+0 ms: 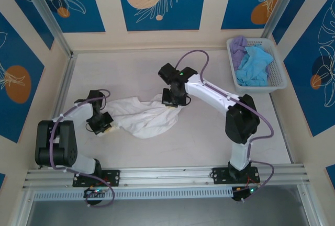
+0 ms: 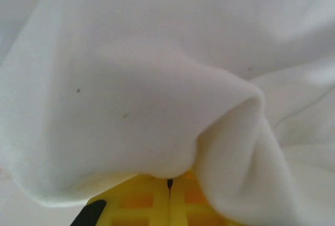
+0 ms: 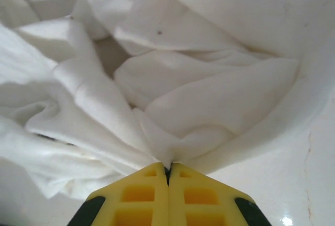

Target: Fold and stack the t-shirts

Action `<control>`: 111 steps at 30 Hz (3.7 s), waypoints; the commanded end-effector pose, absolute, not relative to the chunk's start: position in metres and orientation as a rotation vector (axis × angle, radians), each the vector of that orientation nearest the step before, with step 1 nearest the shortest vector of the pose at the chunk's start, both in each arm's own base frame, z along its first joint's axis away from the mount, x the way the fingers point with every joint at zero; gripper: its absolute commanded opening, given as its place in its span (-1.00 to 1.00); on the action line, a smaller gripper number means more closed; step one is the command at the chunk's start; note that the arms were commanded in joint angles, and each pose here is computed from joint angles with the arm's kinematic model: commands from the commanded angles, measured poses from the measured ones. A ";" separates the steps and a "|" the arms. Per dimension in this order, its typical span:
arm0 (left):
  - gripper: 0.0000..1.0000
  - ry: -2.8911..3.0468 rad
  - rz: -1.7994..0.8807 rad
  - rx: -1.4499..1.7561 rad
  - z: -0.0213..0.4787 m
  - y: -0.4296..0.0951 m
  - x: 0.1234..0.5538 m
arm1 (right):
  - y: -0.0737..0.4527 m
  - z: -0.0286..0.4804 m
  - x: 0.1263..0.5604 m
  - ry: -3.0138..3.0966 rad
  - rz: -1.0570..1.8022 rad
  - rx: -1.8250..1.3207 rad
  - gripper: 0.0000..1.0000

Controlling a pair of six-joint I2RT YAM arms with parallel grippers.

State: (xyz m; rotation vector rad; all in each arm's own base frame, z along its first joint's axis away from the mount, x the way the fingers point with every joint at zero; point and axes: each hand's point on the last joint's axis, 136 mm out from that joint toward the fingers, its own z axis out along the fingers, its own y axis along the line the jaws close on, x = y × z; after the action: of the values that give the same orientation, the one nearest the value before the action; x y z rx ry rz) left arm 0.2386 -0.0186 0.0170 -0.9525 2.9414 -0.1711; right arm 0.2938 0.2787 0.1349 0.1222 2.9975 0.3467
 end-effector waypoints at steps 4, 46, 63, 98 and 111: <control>-1.00 2.832 -0.279 -0.927 0.048 -0.025 0.270 | 0.259 0.178 0.292 2.879 0.444 0.120 -1.00; -1.00 1.342 -0.912 0.054 0.634 -0.113 0.241 | 0.127 0.564 0.286 1.668 0.588 0.157 -0.92; 0.69 2.139 -0.216 -0.518 0.371 -0.068 0.515 | 0.065 0.311 0.475 2.415 0.138 0.731 0.10; -0.09 3.124 -0.113 -0.610 -0.003 -0.135 0.228 | 0.124 0.083 0.246 3.097 0.277 0.830 0.23; -1.00 2.842 0.093 -0.552 0.067 -0.077 0.389 | 0.107 0.122 0.232 2.933 0.292 0.921 0.24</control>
State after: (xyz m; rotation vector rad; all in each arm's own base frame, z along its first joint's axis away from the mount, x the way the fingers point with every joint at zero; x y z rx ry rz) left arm 0.3413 -0.1152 0.0382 -0.5896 2.9572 -0.0407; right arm 0.2469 0.1152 0.1195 0.8419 2.9378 0.3434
